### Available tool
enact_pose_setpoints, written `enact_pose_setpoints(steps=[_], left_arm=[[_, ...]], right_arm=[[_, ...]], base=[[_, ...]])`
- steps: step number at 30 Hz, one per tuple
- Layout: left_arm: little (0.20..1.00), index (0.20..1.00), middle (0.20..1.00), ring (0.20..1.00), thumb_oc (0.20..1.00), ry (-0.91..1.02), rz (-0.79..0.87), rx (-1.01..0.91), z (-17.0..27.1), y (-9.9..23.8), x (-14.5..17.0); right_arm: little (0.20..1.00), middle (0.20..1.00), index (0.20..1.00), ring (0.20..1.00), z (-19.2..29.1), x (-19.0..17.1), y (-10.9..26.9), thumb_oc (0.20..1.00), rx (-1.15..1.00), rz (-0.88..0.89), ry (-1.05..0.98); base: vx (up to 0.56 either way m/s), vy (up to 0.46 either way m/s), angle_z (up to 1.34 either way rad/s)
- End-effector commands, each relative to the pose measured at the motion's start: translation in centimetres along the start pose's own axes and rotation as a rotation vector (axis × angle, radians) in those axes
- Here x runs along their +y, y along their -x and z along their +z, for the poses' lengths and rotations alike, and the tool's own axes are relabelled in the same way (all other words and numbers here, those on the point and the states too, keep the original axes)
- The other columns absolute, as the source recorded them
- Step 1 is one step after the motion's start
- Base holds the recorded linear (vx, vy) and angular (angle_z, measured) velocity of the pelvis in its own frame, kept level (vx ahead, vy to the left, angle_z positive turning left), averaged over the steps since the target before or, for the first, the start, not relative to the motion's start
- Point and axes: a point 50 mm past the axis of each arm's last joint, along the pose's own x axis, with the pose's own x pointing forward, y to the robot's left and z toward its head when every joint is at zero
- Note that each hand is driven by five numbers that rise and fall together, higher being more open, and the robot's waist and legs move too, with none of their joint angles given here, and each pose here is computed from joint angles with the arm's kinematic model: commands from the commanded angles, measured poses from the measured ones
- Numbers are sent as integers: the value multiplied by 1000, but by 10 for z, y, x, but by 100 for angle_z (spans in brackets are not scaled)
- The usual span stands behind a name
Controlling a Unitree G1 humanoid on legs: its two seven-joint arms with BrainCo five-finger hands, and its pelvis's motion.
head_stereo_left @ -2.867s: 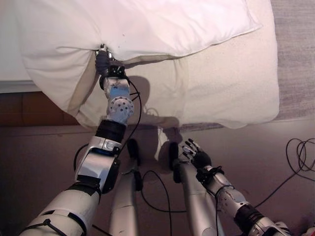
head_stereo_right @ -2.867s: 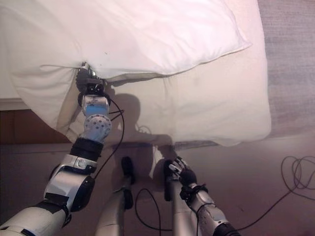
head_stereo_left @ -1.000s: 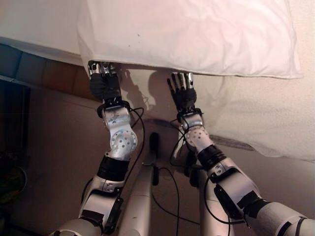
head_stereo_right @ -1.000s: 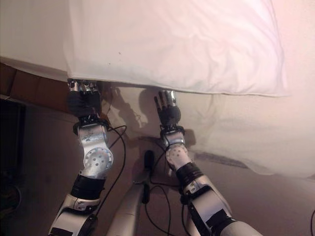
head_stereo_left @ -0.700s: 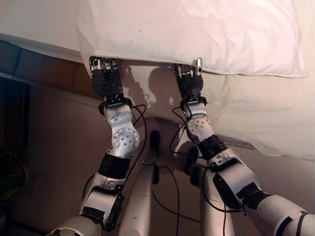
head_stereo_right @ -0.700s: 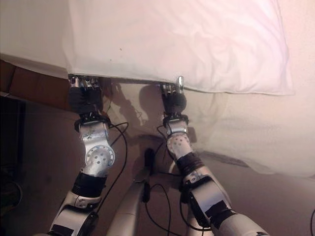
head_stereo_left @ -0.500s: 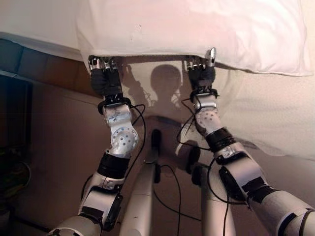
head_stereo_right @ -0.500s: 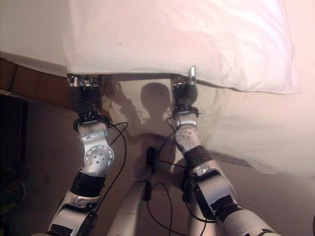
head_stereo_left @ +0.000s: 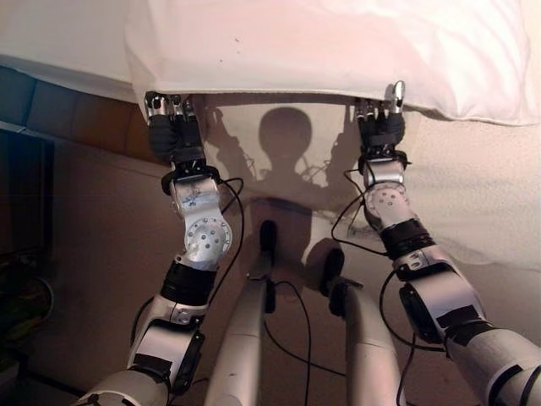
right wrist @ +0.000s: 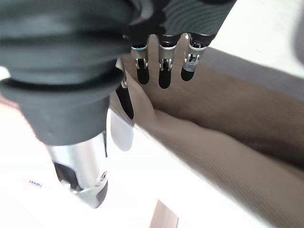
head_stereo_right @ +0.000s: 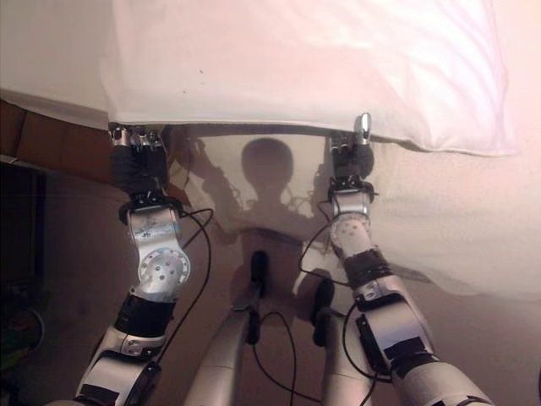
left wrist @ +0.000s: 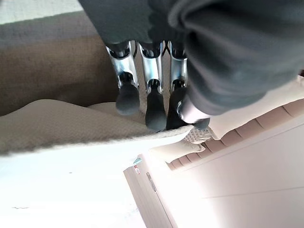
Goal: Make the bed
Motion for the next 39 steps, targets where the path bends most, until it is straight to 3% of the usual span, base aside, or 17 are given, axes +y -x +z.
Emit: enact_pose_setpoints(steps=[1, 2, 3, 4, 21, 22, 23, 24, 25, 39], left_arm=[[200, 200, 200, 200, 200, -25, -151, -186, 36, -4, -21], [200, 200, 200, 200, 200, -30, -155, -187, 38, -4, -22], [200, 200, 200, 200, 200, -30, -156, -188, 38, -4, -22], [200, 200, 200, 200, 200, -30, -158, -187, 38, -4, -22], [200, 200, 200, 200, 200, -37, -142, -189, 37, -6, -19], [263, 263, 263, 263, 263, -35, -140, -188, 37, -6, -18], [551, 551, 551, 551, 551, -40, -130, -190, 38, -6, -15], [925, 925, 925, 925, 925, -42, -118, -194, 39, -7, -12], [1000, 1000, 1000, 1000, 1000, -44, -108, -200, 40, -7, -10], [1000, 1000, 1000, 1000, 1000, -67, 212, -329, 78, 16, 66]], right_arm=[[1000, 1000, 1000, 1000, 43, -3, -11, 1000, -130, -38, 40], [536, 536, 536, 536, 42, -5, -11, 536, -118, -46, 62], [435, 435, 435, 435, 42, -5, -11, 435, -118, -45, 62], [200, 200, 200, 200, 41, -3, -11, 200, -117, -40, 60], [200, 200, 200, 200, 24, 7, -1, 200, -79, 62, 28], [200, 200, 200, 200, 24, 9, 0, 200, -81, 77, 26], [200, 200, 200, 200, 24, 9, 1, 200, -78, 91, 23], [200, 200, 200, 200, 23, 11, 4, 200, -79, 112, 9], [200, 200, 200, 200, 22, 12, 6, 200, -80, 125, -1], [200, 200, 200, 200, 28, 24, 44, 200, -165, 329, -164]], base=[[0, 0, 0], [0, 0, 0], [0, 0, 0], [0, 0, 0], [0, 0, 0], [0, 0, 0], [0, 0, 0], [0, 0, 0], [0, 0, 0], [0, 0, 0]])
